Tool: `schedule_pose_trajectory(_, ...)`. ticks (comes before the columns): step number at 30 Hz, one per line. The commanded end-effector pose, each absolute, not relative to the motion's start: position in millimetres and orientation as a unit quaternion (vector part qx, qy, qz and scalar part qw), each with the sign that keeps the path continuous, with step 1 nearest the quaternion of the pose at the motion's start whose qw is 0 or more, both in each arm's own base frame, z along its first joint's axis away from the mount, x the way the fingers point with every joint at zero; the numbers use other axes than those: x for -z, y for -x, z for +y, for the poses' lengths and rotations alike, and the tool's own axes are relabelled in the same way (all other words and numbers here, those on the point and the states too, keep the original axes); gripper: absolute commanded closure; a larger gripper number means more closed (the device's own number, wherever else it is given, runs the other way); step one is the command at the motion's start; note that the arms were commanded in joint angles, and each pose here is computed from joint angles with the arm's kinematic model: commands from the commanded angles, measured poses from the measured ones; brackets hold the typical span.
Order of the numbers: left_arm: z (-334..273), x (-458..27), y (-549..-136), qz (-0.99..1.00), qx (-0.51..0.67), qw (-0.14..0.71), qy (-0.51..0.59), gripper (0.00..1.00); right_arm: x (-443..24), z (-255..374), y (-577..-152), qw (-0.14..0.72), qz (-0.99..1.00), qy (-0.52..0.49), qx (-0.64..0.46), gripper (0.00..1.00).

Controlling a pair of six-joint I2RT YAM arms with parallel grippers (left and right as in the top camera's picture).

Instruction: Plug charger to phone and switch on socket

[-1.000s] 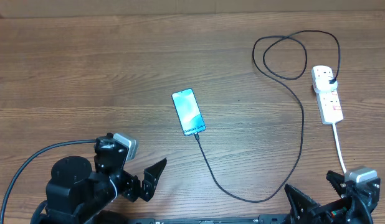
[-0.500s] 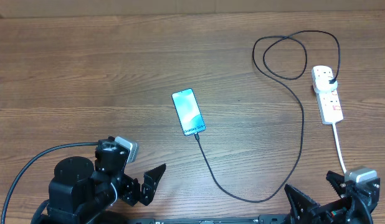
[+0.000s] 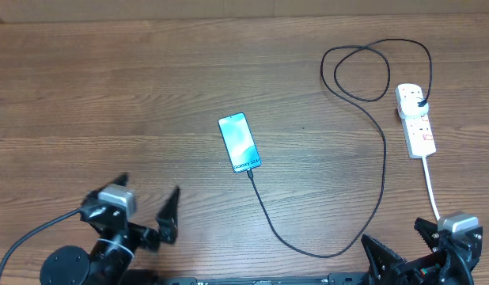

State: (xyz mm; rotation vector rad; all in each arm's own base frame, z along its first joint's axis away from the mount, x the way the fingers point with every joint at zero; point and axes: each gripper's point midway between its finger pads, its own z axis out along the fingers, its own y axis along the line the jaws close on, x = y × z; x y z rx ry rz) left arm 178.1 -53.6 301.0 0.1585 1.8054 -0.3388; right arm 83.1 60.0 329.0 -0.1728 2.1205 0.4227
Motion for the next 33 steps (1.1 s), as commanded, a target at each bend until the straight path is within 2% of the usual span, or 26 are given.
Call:
schedule_pose_trajectory(1, -39.0, -288.5, -192.3, 0.763, 0.121, 0.633, -0.043, 0.00, -331.5, 59.8, -82.8, 0.470, 0.863, 0.072, -0.172, 0.00)
schedule_pose_trajectory(8, -21.0, -280.8, -216.3, 0.691, 0.086, 0.718, -0.023, 0.00, -331.4, 59.8, -82.8, 0.470, 0.863, 0.072, -0.172, 0.00)
schedule_pose_trajectory(15, 10.7, -251.9, -228.7, 0.651, 0.091, 0.747, 0.098, 0.01, -331.5, 59.8, -82.8, 0.470, 0.863, 0.072, -0.172, 0.00)
schedule_pose_trajectory(20, 20.3, -238.0, -236.0, 0.634, 0.081, 0.760, 0.119, 0.01, -331.5, 59.8, -82.8, 0.470, 0.863, 0.072, -0.172, 0.00)
schedule_pose_trajectory(25, 23.0, -213.2, -242.6, 0.639, 0.077, 0.755, 0.124, 0.00, -331.5, 59.8, -82.8, 0.470, 0.863, 0.072, -0.172, 0.00)
schedule_pose_trajectory(33, 27.6, -169.2, -245.2, 0.699, 0.066, 0.696, 0.148, 0.00, -331.5, 59.8, -82.8, 0.470, 0.863, 0.072, -0.172, 0.00)
